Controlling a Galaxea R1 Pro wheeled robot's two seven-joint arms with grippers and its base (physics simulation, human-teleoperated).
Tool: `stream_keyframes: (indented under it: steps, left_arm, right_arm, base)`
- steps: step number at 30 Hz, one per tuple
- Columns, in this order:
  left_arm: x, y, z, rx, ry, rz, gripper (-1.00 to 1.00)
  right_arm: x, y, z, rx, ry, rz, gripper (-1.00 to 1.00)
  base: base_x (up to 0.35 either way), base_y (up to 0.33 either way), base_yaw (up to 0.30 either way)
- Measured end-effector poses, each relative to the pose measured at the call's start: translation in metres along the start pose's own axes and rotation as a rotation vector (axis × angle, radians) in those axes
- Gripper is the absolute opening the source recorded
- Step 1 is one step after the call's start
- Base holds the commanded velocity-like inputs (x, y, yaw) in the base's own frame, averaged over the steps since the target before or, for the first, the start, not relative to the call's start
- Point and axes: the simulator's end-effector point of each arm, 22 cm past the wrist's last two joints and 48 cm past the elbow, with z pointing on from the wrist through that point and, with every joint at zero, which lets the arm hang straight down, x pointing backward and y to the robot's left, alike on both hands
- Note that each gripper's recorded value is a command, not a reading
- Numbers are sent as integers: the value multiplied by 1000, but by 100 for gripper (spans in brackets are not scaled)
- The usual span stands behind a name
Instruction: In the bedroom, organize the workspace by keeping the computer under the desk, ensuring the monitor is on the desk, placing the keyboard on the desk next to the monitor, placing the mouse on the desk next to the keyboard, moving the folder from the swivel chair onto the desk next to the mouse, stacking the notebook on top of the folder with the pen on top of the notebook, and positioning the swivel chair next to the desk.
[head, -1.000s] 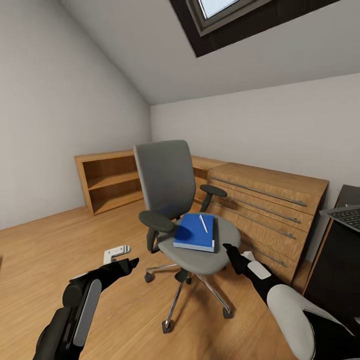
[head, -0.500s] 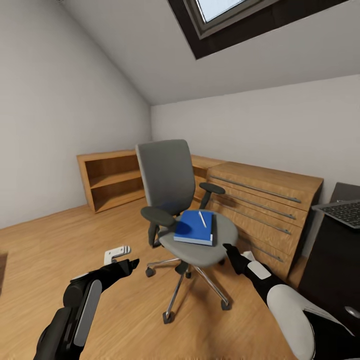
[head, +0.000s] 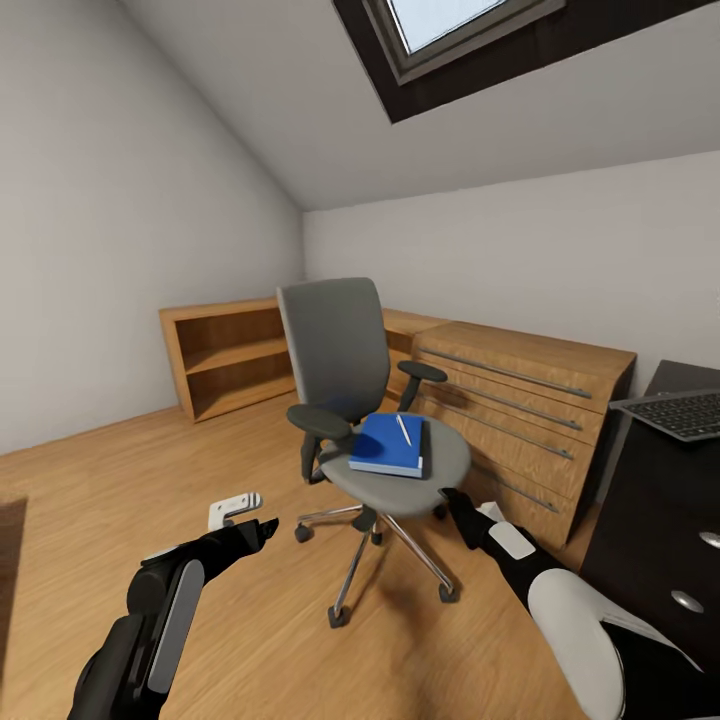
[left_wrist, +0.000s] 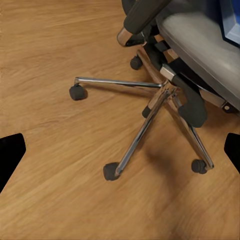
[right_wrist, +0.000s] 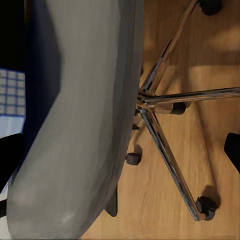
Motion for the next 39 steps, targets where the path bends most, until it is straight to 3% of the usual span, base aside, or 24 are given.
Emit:
stream_keyframes:
  steps: [20,39]
  left_arm:
    - [0,0,0,0,0,0,100]
    - [0,0,0,0,1,0,100]
  right_arm:
    - [57,17,6,-9,79,-71,100]
    - [132,14,5,8,200,-78,100]
  base:
    - [-4,1,0]
    - [0,0,0]
